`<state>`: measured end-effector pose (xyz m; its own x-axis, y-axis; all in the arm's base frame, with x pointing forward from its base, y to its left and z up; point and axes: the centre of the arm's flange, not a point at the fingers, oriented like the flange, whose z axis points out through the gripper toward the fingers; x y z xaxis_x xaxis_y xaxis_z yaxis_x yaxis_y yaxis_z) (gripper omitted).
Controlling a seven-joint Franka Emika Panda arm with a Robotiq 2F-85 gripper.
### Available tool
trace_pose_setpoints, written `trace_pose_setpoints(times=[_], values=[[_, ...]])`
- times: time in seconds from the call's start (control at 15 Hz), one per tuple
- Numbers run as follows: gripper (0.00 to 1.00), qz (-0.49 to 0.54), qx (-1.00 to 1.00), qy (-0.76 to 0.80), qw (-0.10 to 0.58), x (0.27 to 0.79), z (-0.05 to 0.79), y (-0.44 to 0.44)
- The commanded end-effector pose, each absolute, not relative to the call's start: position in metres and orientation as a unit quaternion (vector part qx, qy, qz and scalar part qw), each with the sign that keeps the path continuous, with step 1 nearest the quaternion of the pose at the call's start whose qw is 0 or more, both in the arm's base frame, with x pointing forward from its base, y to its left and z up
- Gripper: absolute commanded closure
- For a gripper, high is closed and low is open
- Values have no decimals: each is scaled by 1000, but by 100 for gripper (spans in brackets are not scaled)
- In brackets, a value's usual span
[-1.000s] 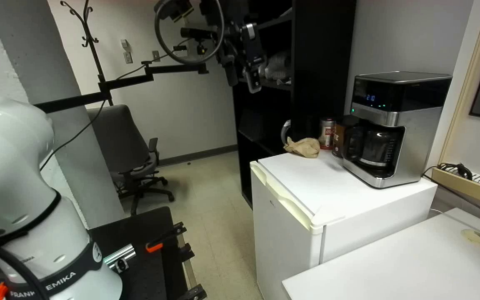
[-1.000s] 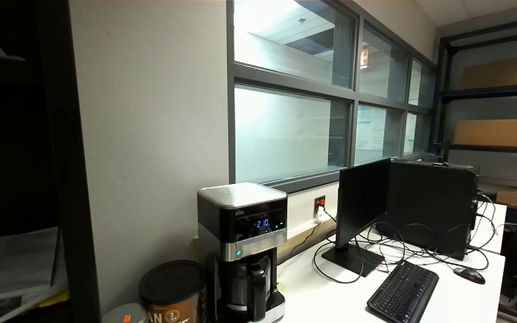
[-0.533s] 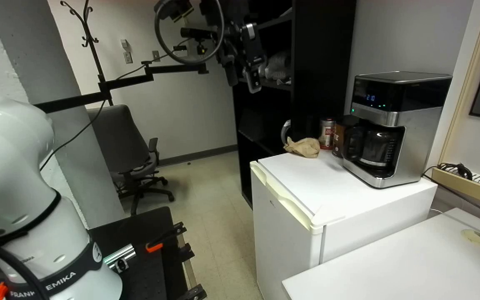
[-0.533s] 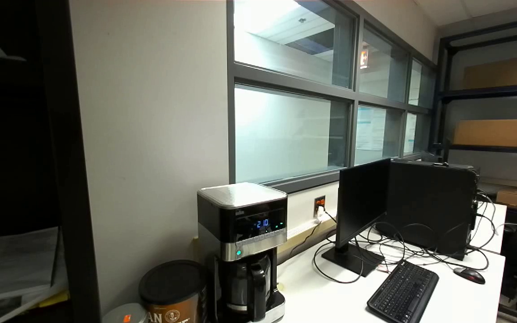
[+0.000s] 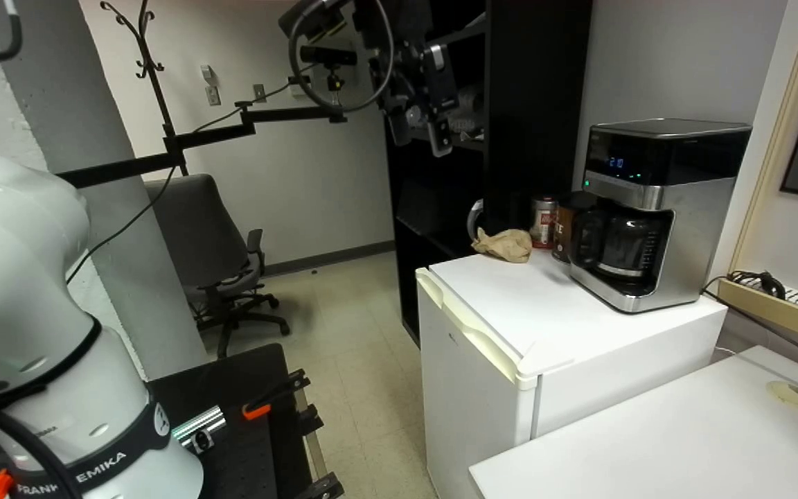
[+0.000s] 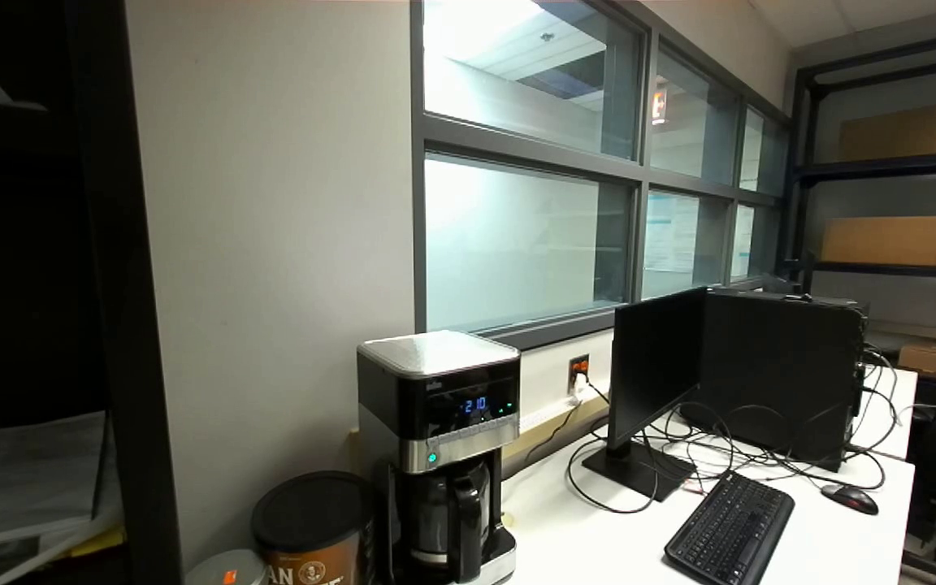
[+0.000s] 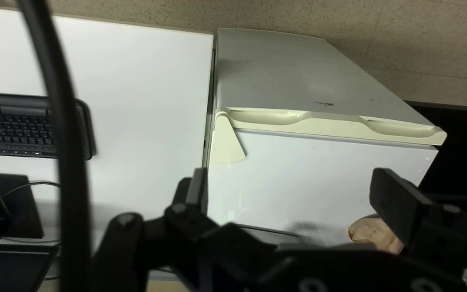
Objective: Press a button on the coffee maker
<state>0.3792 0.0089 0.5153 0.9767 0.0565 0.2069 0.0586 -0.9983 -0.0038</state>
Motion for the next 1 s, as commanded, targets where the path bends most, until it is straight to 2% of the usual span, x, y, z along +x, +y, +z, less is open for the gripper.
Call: trace_pose_setpoints(times=[0.0,0.13,0.2,0.27,0.93], values=[[0,-98,-994,-44,-16,429,516,17],[0,-91,-994,-55,-36,453,514,24],[25,-84,-993,-64,-50,468,512,30],[26,-81,-992,-73,-63,478,510,33],[100,-74,-959,-190,-196,596,477,90]])
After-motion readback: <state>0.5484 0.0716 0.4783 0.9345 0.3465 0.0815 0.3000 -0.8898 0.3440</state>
